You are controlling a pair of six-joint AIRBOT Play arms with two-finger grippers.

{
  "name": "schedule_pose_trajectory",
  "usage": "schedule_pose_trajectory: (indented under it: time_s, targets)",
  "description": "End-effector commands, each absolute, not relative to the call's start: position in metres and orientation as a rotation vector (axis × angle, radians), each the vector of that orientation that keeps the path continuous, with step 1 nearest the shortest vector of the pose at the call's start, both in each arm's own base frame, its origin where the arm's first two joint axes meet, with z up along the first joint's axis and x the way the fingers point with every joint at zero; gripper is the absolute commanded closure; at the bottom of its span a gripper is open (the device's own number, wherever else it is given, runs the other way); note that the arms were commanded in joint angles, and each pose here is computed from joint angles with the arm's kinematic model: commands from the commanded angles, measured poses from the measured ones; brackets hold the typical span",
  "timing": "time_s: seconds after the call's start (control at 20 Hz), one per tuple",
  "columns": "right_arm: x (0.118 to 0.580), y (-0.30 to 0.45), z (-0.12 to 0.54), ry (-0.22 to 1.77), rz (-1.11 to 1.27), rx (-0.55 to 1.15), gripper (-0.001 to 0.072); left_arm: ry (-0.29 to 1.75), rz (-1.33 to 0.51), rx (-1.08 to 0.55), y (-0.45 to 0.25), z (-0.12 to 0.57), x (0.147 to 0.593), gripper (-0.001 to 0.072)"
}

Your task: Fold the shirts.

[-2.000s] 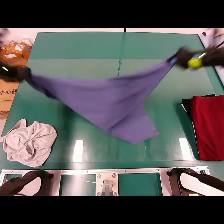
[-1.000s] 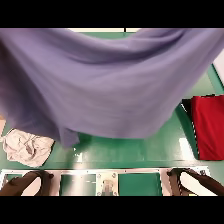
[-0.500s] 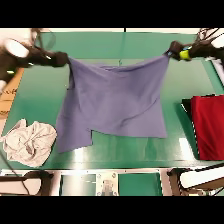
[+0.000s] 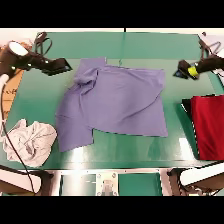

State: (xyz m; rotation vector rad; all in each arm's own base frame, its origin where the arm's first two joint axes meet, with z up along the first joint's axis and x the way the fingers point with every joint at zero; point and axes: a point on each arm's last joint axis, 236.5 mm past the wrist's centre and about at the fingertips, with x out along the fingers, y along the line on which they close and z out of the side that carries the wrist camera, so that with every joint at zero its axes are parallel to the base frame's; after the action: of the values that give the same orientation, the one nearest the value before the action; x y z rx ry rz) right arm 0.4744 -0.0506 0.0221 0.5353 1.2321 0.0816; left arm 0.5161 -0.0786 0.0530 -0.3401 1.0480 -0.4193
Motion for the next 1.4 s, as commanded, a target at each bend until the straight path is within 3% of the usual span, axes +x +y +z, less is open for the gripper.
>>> schedule_pose_trajectory:
  time_s: [0.0,0.05,0.2,0.25,0.3,0.35,0.4,0.55,0.9,0.95,1.0,1.05,1.2,1.35]
  targets:
    - [0.365,-0.069,0.0,1.481,-0.021,0.554,0.0698,1.23,-0.477,-0.365,-0.05,0.058,0.47,0.0129]
    - [0.34,-0.069,-0.005,1.483,-0.072,0.568,0.0698,1.243,-0.488,-0.358,-0.045,0.057,0.465,0.0248]
    - [0.255,-0.036,-0.028,1.518,-0.133,0.66,0.0693,1.278,-0.542,-0.333,-0.047,0.057,0.453,0.0262]
    - [0.224,-0.021,-0.042,1.559,-0.158,0.701,0.0607,1.284,-0.549,-0.335,-0.048,0.057,0.451,0.0559]
    - [0.2,-0.01,-0.056,1.589,-0.181,0.732,0.0461,1.279,-0.56,-0.327,-0.049,0.058,0.451,0.0676]
    - [0.183,-0.003,-0.071,1.599,-0.208,0.757,0.0296,1.275,-0.569,-0.317,-0.049,0.058,0.451,0.0675]
    - [0.173,0.002,-0.086,1.592,-0.235,0.786,0.0246,1.275,-0.57,-0.319,-0.05,0.058,0.451,0.0675]
    - [0.178,0.015,-0.116,1.512,-0.266,0.892,0.0239,1.276,-0.572,-0.32,-0.05,0.058,0.45,0.0675]
    - [0.268,0.01,-0.107,1.121,-0.267,1.139,0.0244,1.274,-0.571,-0.32,-0.05,0.058,0.451,0.0675]
    - [0.27,0.017,-0.11,1.132,-0.255,1.16,0.0346,1.274,-0.57,-0.32,-0.05,0.058,0.451,0.0675]
    - [0.27,0.025,-0.113,1.152,-0.227,1.161,0.0573,1.274,-0.57,-0.32,-0.05,0.058,0.451,0.0676]
    - [0.271,0.031,-0.115,1.166,-0.2,1.148,0.0696,1.276,-0.566,-0.324,-0.049,0.058,0.451,0.0676]
    - [0.283,0.014,-0.096,1.162,-0.131,1.029,0.0699,1.321,-0.512,-0.319,-0.041,0.056,0.443,0.0677]
    - [0.297,-0.071,-0.053,1.097,-0.232,0.884,0.0699,1.333,-0.461,-0.292,-0.034,0.059,0.424,0.0678]
